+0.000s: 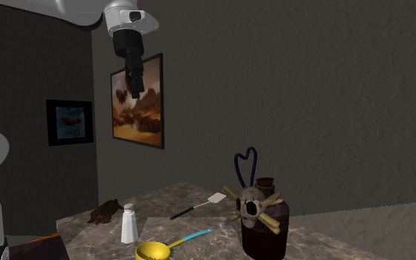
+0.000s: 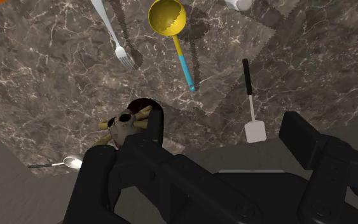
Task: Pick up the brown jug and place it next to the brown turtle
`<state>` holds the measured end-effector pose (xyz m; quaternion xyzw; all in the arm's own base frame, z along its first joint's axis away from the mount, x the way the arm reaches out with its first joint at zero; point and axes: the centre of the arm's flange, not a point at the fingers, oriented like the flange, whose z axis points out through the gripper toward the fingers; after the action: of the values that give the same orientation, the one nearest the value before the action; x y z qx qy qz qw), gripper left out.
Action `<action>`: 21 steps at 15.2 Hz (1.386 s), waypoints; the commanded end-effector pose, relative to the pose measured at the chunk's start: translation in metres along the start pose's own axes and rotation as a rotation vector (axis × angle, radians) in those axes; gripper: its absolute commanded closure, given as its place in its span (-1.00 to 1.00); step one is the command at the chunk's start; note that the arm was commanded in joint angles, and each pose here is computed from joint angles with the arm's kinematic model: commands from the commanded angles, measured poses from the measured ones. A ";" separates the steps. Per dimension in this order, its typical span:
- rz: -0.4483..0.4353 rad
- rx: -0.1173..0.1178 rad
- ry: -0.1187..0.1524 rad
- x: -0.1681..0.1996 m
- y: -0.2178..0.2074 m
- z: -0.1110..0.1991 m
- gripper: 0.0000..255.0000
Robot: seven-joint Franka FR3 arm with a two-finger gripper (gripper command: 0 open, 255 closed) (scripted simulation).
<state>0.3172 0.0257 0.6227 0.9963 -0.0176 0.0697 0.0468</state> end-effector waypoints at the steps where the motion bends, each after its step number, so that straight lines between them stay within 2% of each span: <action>1: 0.000 0.000 0.000 0.000 0.000 0.000 -1.00; 21: -0.288 -0.066 -0.093 0.192 0.089 0.166 -1.00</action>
<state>0.5167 -0.0795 0.5014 0.9897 0.1134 0.0181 0.0858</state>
